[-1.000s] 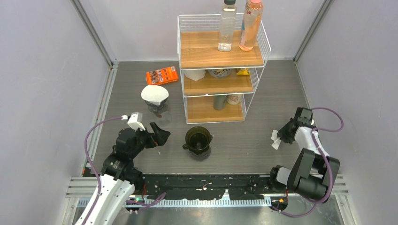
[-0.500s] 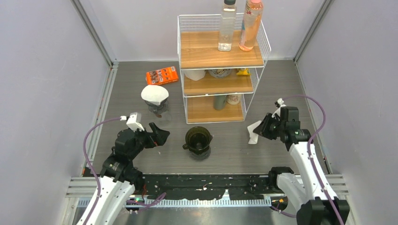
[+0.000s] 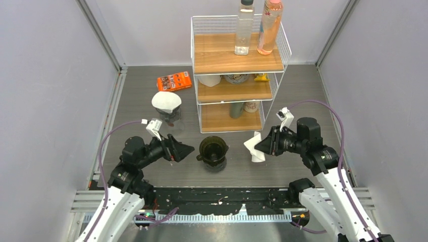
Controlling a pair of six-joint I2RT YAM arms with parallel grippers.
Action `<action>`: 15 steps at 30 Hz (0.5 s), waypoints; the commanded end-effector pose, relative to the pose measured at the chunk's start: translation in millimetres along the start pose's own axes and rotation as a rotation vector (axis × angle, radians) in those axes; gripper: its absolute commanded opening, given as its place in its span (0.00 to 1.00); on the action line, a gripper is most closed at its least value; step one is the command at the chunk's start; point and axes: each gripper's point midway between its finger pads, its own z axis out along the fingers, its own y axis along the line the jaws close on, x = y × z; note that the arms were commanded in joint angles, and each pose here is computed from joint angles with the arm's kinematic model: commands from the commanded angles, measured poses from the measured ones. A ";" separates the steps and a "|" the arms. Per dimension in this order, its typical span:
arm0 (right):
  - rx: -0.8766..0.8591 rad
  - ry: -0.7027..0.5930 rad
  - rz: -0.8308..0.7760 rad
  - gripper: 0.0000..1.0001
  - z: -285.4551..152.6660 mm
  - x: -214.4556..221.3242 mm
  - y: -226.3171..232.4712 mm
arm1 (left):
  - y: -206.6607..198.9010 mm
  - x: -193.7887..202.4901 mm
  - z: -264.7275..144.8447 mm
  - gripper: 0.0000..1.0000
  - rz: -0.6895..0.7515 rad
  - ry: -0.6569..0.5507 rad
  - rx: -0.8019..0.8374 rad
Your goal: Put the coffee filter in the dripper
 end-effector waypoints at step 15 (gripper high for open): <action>-0.315 0.031 -0.117 0.25 3.3 -24.8 100.1 | -172.3 -19.1 29.5 0.97 0.195 0.199 0.463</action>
